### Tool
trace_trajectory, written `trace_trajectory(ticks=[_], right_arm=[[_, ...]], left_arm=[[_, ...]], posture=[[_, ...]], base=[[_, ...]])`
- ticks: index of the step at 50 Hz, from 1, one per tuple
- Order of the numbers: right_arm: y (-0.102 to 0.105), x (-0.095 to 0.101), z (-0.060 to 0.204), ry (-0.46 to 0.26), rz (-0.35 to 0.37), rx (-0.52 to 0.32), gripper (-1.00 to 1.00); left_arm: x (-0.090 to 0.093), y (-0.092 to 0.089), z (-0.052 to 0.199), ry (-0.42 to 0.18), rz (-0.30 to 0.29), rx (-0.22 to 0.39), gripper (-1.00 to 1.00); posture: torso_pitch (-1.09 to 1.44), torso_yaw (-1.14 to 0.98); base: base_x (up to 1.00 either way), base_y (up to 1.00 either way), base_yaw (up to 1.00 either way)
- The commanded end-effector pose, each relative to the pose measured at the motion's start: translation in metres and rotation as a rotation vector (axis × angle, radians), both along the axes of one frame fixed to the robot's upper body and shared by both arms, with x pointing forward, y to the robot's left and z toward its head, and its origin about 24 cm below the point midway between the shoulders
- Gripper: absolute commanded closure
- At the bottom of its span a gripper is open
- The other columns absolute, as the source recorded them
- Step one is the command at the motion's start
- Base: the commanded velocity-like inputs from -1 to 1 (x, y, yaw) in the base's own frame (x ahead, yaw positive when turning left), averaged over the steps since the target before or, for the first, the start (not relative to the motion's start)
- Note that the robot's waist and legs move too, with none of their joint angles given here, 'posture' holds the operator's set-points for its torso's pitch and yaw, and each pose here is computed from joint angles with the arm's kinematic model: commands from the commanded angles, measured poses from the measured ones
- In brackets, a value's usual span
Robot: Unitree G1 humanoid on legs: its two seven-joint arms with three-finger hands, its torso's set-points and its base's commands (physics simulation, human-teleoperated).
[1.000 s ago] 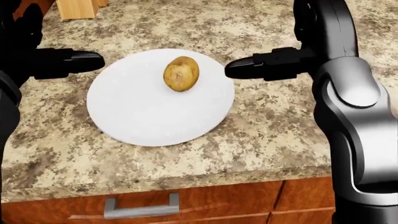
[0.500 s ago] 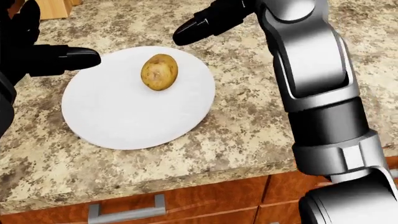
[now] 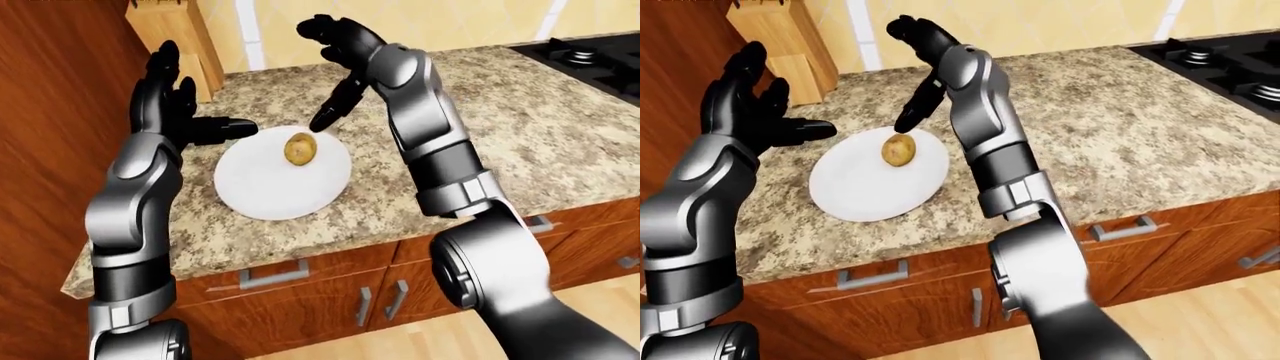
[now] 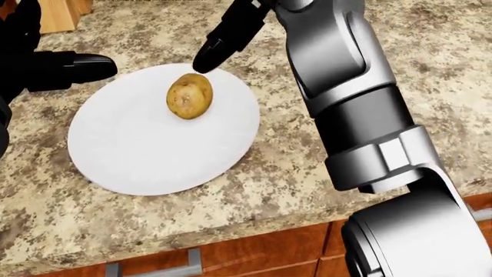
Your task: Place the potato on the rack of the oven.
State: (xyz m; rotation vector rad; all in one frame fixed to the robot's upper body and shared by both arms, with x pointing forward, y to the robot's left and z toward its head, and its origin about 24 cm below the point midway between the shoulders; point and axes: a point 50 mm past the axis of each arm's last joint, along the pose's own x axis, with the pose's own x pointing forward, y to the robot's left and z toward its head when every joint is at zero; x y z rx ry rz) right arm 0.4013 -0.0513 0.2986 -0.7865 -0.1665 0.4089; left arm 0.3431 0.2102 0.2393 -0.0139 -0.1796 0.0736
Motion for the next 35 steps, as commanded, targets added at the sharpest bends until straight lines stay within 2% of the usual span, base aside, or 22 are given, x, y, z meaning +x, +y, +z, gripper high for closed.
trace_trajectory(ticks=[1, 8, 14, 19, 29, 35], right_arm=[[0.005, -0.007, 0.024, -0.101, 0.023, -0.004, -0.70], [0.014, -0.008, 0.018, -0.080, 0.052, -0.028, -0.71], [0.019, -0.009, 0.011, -0.063, 0.073, -0.049, -0.54], [0.022, -0.009, 0.007, -0.061, 0.077, -0.063, -0.48], [0.027, -0.009, -0.002, -0.039, 0.097, -0.095, -0.47], [0.032, -0.010, -0.006, -0.041, 0.106, -0.157, -0.47]], left_arm=[[-0.005, 0.001, 0.022, -0.100, 0.003, 0.010, -1.00], [-0.005, 0.001, 0.022, -0.098, 0.004, 0.008, -1.00], [-0.004, 0.002, 0.022, -0.097, 0.005, 0.006, -1.00], [-0.005, 0.002, 0.022, -0.096, 0.004, 0.006, -1.00], [-0.004, 0.002, 0.021, -0.096, 0.003, 0.004, -1.00], [-0.004, 0.003, 0.020, -0.094, 0.005, 0.002, -1.00]], posture=[[0.00, 0.00], [0.00, 0.00], [0.00, 0.00], [0.00, 0.00], [0.00, 0.00], [0.00, 0.00]], base=[[0.00, 0.00, 0.00], [0.00, 0.00, 0.00], [0.00, 0.00, 0.00], [0.00, 0.00, 0.00], [0.00, 0.00, 0.00], [0.00, 0.00, 0.00]])
